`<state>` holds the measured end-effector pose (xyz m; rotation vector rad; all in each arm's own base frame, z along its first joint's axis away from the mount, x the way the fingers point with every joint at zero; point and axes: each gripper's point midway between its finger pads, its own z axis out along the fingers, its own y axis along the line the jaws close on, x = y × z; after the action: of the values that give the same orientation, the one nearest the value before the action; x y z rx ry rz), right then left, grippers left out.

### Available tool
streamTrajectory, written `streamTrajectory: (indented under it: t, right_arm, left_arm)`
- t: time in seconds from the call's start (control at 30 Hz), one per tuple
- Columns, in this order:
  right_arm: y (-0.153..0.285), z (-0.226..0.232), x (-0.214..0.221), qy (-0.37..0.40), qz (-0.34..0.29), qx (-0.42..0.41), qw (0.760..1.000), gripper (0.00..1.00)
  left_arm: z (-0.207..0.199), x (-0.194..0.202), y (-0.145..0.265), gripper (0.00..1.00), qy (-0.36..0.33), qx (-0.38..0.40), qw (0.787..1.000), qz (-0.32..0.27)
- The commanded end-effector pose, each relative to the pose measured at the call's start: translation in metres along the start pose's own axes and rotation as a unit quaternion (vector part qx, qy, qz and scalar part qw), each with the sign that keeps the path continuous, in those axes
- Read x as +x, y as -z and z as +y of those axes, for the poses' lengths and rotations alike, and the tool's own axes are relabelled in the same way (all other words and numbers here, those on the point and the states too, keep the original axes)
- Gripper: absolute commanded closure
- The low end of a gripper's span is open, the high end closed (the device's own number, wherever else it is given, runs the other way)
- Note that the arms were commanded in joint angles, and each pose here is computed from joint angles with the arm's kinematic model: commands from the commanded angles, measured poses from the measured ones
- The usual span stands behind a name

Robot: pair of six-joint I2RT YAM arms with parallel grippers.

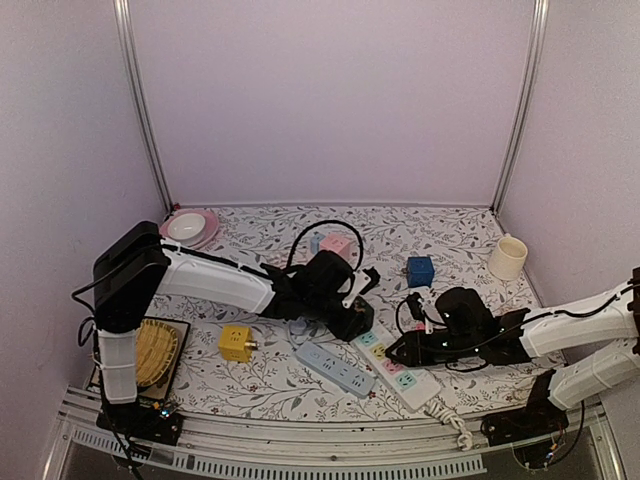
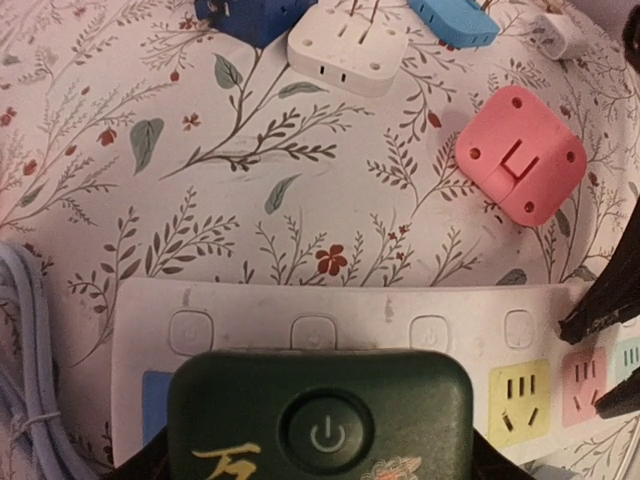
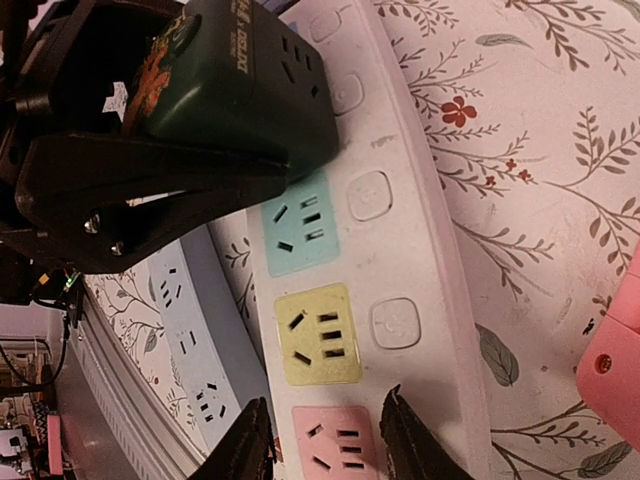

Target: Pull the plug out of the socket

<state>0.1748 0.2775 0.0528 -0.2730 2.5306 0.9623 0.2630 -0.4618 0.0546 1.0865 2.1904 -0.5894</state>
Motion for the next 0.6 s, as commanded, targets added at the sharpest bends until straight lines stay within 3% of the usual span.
streamTrajectory:
  t: [0.0,0.57]
  right_arm:
    - [-0.008,-0.024,0.024,-0.011,0.036,0.038,0.999,0.61]
    - [-0.034,-0.039,0.035,-0.013,0.065,0.082,0.994,0.66]
  left_arm:
    - [-0.016,-0.044,0.036,0.48,0.0,0.012,0.998,-0.059]
    - [-0.039,-0.068,0.054,0.46,-0.013,-0.023,0.993,-0.114]
